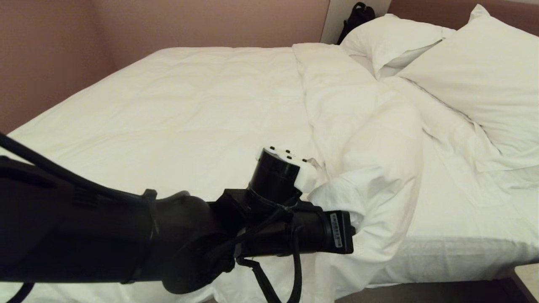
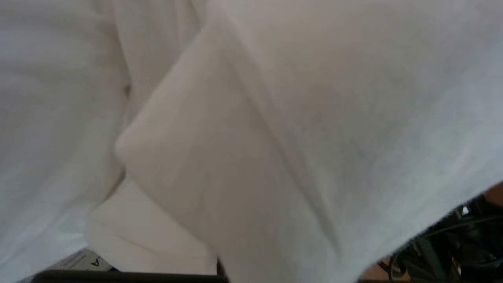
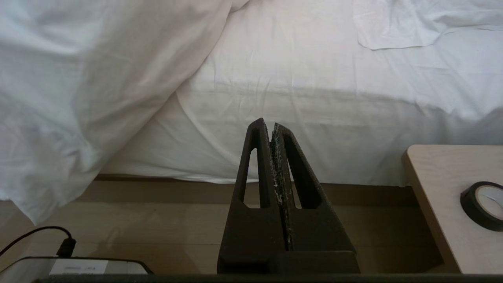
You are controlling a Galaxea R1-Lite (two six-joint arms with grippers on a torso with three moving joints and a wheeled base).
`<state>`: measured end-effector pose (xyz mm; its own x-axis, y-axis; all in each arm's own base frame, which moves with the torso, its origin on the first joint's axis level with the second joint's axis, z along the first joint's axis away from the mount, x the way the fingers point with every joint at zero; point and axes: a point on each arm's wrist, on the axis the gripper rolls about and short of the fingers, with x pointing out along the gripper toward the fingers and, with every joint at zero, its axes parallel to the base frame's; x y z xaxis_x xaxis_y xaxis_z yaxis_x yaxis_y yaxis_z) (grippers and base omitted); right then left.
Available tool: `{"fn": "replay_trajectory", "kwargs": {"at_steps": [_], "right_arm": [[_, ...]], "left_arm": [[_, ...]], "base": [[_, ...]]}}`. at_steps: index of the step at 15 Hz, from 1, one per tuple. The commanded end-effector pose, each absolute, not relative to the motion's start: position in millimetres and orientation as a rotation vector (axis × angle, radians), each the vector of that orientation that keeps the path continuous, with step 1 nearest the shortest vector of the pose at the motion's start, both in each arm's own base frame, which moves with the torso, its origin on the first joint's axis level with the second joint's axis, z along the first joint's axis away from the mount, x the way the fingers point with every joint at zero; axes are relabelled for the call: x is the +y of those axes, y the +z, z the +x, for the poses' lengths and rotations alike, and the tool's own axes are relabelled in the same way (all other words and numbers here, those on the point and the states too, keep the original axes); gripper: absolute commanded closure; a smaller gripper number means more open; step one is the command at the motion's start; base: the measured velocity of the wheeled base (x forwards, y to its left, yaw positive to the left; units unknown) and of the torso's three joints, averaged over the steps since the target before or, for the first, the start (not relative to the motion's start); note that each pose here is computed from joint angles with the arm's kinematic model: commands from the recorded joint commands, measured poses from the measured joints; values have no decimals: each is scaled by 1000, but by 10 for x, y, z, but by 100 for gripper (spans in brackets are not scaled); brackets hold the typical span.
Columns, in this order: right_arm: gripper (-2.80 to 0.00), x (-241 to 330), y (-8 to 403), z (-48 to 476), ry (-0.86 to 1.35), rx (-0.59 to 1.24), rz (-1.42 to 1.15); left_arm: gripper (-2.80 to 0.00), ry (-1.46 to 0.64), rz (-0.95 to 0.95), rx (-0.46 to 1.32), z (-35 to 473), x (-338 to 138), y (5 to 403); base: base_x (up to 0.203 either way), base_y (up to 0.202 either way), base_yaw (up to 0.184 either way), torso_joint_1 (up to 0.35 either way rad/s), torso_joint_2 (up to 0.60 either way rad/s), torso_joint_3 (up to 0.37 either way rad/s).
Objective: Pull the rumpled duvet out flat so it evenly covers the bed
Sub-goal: Flatten the corners of the folded blanket
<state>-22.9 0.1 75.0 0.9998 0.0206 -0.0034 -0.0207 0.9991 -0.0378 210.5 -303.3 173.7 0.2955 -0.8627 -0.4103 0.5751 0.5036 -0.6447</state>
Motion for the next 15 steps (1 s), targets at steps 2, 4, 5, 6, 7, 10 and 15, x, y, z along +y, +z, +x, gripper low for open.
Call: {"fn": "replay_trajectory", "kwargs": {"at_steps": [2, 4, 5, 6, 7, 10, 15], "right_arm": [[0, 1, 750, -228, 22, 4, -38], [0, 1, 750, -228, 22, 4, -38], [0, 1, 750, -228, 22, 4, -38], [0, 1, 750, -228, 22, 4, -38], [0, 1, 750, -228, 22, 4, -38], [0, 1, 750, -228, 22, 4, -38], [0, 1, 750, -228, 22, 4, -38]], "left_arm": [[0, -1007, -401, 836, 2041, -3092, 1679], [0, -1020, -386, 858, 1989, -3163, 1609], [0, -1027, -378, 866, 1957, -3195, 1586], [0, -1029, -375, 866, 1943, -3210, 1582], [0, -1028, -374, 862, 1934, -3229, 1584], [-280, -1042, -372, 853, 1891, -3274, 1610], [-280, -1094, -358, 844, 1707, -3293, 1702]], "base": [[0, 0, 0, 0, 0, 0], [0, 0, 0, 0, 0, 0], [0, 0, 0, 0, 0, 0], [0, 0, 0, 0, 0, 0], [0, 0, 0, 0, 0, 0], [0, 0, 0, 0, 0, 0], [0, 0, 0, 0, 0, 0]]}}
